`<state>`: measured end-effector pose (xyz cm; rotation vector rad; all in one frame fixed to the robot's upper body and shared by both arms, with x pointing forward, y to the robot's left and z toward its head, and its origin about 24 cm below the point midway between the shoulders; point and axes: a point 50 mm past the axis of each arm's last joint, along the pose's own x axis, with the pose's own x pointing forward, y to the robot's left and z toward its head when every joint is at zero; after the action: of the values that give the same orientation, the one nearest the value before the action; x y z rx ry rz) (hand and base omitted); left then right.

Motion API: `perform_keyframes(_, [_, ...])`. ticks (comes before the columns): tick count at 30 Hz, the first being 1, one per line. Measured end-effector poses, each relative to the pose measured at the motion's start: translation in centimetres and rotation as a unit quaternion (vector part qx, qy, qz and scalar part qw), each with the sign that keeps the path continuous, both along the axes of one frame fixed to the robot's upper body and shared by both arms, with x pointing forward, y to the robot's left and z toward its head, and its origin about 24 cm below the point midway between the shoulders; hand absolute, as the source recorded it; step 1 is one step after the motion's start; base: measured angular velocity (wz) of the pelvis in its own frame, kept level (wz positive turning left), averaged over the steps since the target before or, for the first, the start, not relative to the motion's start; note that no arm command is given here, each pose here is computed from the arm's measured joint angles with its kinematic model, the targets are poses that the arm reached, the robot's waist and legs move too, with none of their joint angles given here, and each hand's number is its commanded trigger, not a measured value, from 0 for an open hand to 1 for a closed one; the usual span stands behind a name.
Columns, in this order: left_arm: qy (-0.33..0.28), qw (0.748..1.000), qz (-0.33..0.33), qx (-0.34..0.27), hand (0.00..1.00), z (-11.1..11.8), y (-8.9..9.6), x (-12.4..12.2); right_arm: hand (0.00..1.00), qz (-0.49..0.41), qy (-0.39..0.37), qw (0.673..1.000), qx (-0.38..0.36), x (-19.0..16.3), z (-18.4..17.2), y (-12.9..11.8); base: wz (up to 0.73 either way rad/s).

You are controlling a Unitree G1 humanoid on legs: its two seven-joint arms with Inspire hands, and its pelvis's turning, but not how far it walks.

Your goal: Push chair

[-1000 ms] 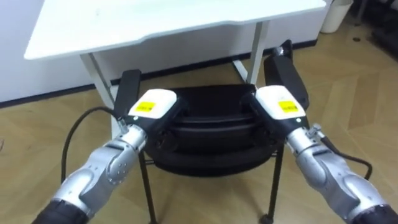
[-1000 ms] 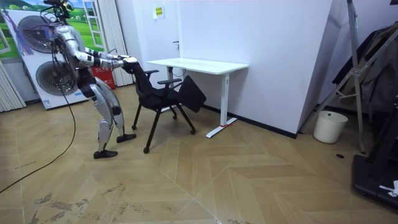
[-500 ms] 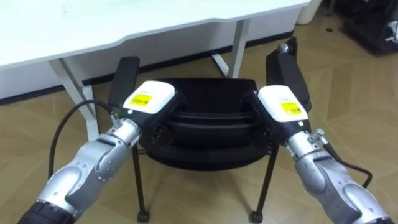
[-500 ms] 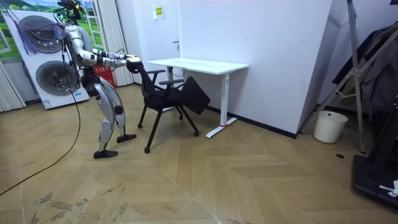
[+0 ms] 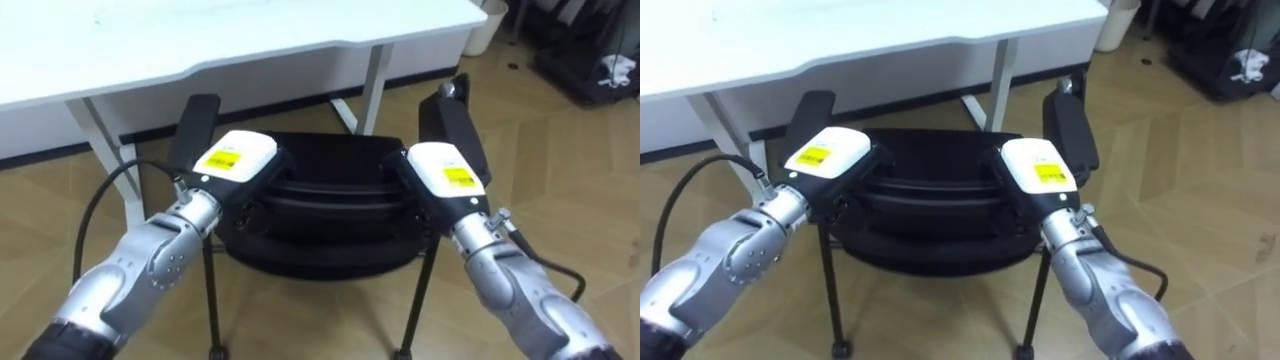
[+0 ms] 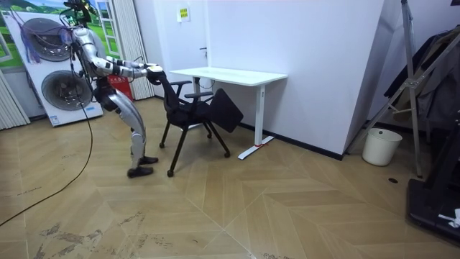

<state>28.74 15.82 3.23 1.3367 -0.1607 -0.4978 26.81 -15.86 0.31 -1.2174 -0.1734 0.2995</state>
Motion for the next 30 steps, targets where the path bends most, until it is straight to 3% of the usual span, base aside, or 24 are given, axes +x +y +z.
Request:
perform_keyframes(8, [0.012, 1.000, 0.018, -0.012, 1.00, -1.2, -0.1, 0.4, 1.00, -0.001, 0.017, 1.000, -0.018, 0.9, -0.1, 0.3, 0.17])
perform_keyframes(24, [-0.021, 0.999, 0.021, -0.020, 1.00, -0.1, -1.0, 1.5, 1.00, -0.004, -0.015, 1.000, -0.022, 1.9, 1.3, 0.1, 0.37])
perform_keyframes(30, [-0.025, 0.999, 0.017, -0.011, 1.00, -0.3, -1.7, 1.4, 1.00, -0.015, -0.007, 1.000, -0.016, 1.3, 0.9, -0.5, 0.81])
